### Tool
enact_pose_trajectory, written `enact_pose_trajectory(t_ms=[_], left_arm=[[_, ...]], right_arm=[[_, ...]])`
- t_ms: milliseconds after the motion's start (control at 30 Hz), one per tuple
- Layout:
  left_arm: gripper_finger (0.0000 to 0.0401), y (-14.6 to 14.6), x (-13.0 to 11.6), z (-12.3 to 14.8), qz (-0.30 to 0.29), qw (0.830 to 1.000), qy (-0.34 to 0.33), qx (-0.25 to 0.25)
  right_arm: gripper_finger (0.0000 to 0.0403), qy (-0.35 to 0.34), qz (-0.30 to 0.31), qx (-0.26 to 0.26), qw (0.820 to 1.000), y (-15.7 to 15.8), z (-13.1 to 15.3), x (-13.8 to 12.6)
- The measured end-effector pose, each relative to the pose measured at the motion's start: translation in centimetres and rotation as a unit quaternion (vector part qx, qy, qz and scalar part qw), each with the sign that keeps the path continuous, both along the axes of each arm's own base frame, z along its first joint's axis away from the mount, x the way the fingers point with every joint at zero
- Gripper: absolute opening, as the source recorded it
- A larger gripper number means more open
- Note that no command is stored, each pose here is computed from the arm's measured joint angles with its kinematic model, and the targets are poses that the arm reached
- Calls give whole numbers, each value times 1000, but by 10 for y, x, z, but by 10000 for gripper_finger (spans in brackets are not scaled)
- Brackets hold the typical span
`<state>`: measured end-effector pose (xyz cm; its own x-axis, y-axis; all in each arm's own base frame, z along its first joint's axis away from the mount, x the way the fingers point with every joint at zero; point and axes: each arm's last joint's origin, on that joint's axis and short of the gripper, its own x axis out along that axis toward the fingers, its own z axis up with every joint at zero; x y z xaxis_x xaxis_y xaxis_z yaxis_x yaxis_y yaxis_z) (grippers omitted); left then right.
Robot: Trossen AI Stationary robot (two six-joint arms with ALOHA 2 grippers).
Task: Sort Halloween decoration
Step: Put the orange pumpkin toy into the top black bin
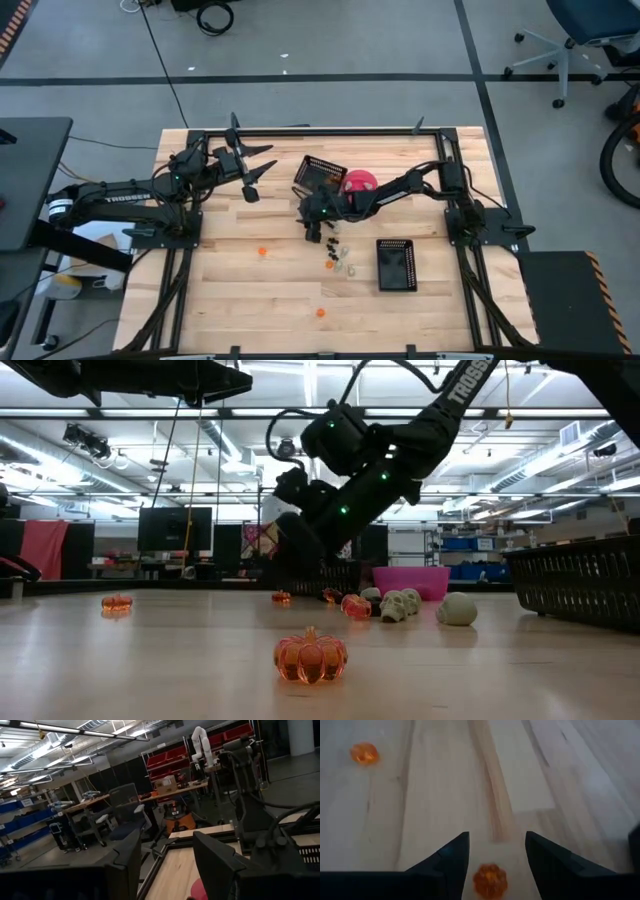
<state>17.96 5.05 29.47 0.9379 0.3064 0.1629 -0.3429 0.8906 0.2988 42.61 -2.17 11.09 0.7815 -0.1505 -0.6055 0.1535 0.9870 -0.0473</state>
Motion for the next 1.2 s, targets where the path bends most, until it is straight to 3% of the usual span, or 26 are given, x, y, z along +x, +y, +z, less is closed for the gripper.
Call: enact_pose_trajectory(t_ms=[267,567,1033,1200], left_arm=[[156,0,0,0,1,1000,1,4],[156,0,0,0,1,1000,0,5],[156,0,0,0,1,1000,1,6],[156,0,0,0,1,1000,0,6]], right_arm=[[199,-12,-17,25,999,3,-20,-19],[196,-9,-4,-1,1000,4,-18,-19],[104,1,13,-30,999,12,-18,-19],[100,17,12,-46,999,13,-10,-23]])
